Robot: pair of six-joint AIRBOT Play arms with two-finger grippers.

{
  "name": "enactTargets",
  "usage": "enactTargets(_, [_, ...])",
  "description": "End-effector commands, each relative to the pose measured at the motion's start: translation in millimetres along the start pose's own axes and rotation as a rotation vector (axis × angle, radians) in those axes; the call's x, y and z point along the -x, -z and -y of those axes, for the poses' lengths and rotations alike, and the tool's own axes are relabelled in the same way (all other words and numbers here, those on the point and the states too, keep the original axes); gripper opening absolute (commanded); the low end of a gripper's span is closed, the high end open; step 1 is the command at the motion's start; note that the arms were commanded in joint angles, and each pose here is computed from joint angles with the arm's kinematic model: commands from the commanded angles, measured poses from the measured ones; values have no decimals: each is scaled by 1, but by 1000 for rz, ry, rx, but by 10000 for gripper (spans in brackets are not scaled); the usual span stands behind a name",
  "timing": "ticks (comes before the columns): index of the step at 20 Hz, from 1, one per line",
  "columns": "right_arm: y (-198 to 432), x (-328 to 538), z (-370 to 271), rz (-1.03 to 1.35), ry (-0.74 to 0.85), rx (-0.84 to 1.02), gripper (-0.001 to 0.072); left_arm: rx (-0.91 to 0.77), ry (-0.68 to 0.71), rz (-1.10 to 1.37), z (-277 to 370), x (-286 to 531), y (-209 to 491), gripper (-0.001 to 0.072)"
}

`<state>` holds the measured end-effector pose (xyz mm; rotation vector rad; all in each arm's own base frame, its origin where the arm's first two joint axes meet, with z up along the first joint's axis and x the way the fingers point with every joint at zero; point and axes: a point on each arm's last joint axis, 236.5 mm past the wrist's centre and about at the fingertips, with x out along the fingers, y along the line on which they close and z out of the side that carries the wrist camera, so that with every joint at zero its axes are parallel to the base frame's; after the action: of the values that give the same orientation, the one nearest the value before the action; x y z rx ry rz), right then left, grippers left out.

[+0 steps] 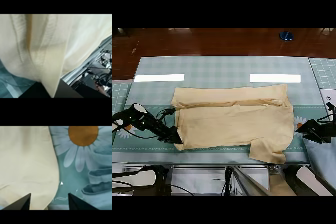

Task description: Fold the shirts.

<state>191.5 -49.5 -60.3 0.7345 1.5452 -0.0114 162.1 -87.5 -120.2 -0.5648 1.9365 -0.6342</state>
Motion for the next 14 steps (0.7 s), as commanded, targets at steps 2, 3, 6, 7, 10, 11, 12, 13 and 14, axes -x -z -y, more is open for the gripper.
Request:
enactTargets(2, [7, -8, -4, -47, -46, -20, 542, -6, -68, 105, -16, 2, -25, 24])
enactTargets(3, [13, -12, -2, -66, -46, -26, 541, -6, -68, 105, -16, 2, -25, 24])
enactTargets(6, [31, -31, 1, -108, -55, -45, 541, -6, -68, 105, -16, 2, -25, 24])
enactTargets(7, [38, -37, 2, -126, -59, -46, 541, -6, -68, 105, -16, 2, -25, 24])
enactTargets(10, [46, -46, 8, -142, -46, -53, 540, -5, -68, 105, -16, 2, -25, 24])
enactTargets(11, [45, -47, 8, -134, -45, -54, 534, -5, -68, 105, -16, 2, -25, 23])
enactTargets(12, [43, -47, 8, -127, -46, -55, 532, -6, -68, 105, -16, 2, -25, 23])
enactTargets(13, [42, -47, 8, -123, -46, -56, 531, -6, -68, 105, -16, 2, -25, 24])
enactTargets(14, [40, -48, 8, -117, -47, -57, 530, -6, -68, 105, -16, 2, -25, 24])
